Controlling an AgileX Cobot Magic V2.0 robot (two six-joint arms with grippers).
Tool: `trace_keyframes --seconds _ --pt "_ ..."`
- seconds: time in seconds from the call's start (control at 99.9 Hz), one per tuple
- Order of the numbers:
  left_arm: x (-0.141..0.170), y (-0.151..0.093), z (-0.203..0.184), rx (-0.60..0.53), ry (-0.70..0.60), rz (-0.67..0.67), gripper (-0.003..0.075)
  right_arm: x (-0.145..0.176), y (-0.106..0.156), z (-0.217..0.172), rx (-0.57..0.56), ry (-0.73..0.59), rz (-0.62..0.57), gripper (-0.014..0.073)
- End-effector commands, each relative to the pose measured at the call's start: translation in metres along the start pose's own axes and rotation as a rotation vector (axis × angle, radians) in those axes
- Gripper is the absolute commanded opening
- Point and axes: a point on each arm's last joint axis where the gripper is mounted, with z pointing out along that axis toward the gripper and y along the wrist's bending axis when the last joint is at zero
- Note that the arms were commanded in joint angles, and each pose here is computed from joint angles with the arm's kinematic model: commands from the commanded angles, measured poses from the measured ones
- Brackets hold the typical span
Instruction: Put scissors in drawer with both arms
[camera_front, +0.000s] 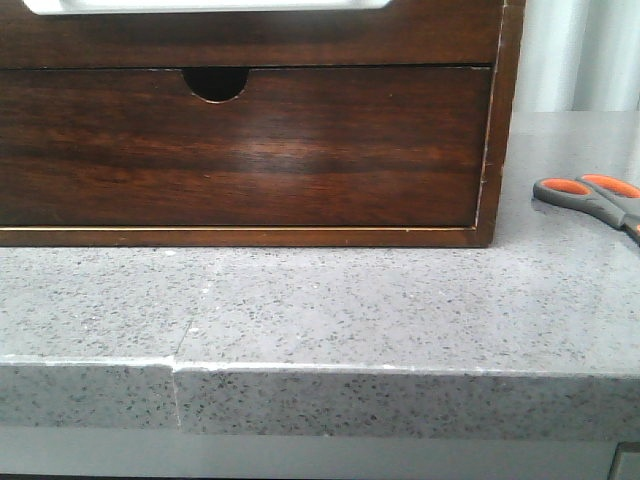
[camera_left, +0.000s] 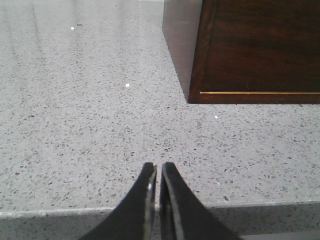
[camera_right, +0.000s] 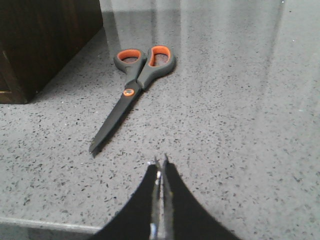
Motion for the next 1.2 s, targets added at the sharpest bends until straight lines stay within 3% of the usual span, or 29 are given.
trace_keyframes --seconds 0.0,0.74,0.891,0.961,1.191 --pt "0.000 0.000 0.000 0.010 -0.065 -0.007 -0.0020 0.007 0.000 0.001 0.002 -0.019 -0.008 -0.0046" --pt "0.000 0.000 0.000 0.005 -0.065 0.010 -0.0020 0.006 0.000 0.001 0.002 -0.023 -0.011 -0.0046" --pt "-0.006 0.001 -0.001 -0.009 -0.134 0.096 -0.0020 0.001 0.000 0.001 -0.006 -0.083 -0.024 -0.0046" --pt "-0.016 -0.003 -0.003 0.037 -0.238 -0.011 -0.0020 -0.008 0.003 0.000 -0.041 -0.180 0.037 -0.0046" --pt "-0.038 0.005 -0.011 0.113 -0.496 -0.620 -0.0020 -0.035 0.001 -0.010 -0.130 -0.482 0.474 -0.0046"
